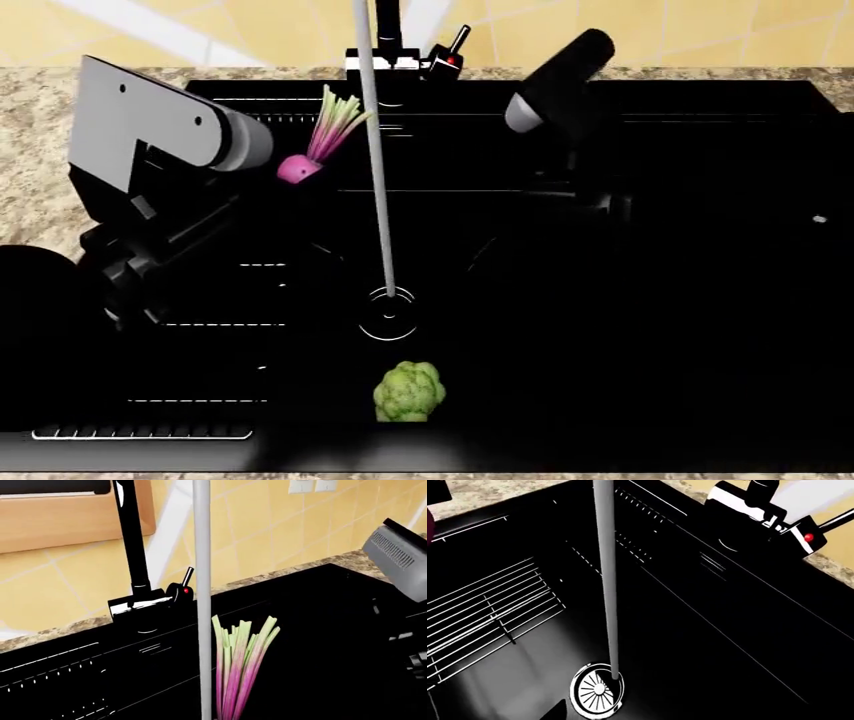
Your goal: Pick the broccolis and squashs from the sink and place them in one bowl. Place the beet in the other bowl. Then turn off the sink faucet.
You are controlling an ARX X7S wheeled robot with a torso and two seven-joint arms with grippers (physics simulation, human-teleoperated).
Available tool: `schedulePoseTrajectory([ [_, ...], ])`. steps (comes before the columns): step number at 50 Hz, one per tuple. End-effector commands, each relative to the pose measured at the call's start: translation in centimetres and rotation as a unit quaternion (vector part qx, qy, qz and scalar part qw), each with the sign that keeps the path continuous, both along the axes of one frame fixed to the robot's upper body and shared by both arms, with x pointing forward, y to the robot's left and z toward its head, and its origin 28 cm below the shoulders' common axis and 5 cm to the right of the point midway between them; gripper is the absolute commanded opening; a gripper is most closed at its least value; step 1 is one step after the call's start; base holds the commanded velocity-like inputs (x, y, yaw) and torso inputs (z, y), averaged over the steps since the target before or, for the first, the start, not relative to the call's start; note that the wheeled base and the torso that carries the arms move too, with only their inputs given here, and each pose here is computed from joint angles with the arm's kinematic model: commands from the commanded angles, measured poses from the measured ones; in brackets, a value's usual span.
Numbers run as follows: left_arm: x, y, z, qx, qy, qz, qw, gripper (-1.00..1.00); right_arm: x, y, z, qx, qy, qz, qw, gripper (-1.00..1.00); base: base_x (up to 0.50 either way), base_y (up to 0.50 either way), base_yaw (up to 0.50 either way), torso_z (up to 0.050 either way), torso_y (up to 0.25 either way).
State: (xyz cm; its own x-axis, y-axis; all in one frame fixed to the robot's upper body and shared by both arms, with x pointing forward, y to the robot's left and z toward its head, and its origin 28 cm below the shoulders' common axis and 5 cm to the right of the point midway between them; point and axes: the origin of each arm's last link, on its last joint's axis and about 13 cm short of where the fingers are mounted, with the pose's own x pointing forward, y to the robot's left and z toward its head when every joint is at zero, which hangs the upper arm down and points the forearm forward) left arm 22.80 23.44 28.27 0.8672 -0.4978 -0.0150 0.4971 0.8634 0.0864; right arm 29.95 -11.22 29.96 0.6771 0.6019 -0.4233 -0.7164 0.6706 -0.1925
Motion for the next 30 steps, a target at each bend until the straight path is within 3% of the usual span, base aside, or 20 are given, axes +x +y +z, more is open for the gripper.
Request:
schedulePoseTrajectory([
  [1,0.3,0.0,0.1,0.001,-0.001,0.004,1.0,-1.0,2.2,0.1,-0.7,-0.016,0.061,0.034,0.997,1.0,0.0,0.0,0.0,0.0,0.0],
  [20,0.3,0.3,0.2,0.002,-0.002,0.013,1.0,-1.0,3.2,0.0,-0.5,-0.11,0.143,0.115,0.977,1.0,0.0,0.0,0.0,0.0,0.001],
  [30,0.2,0.4,0.3,0.001,-0.002,0.013,1.0,-1.0,4.7,0.5,-1.2,-0.116,0.16,0.139,0.97,1.0,0.0,0.0,0.0,0.0,0.0],
])
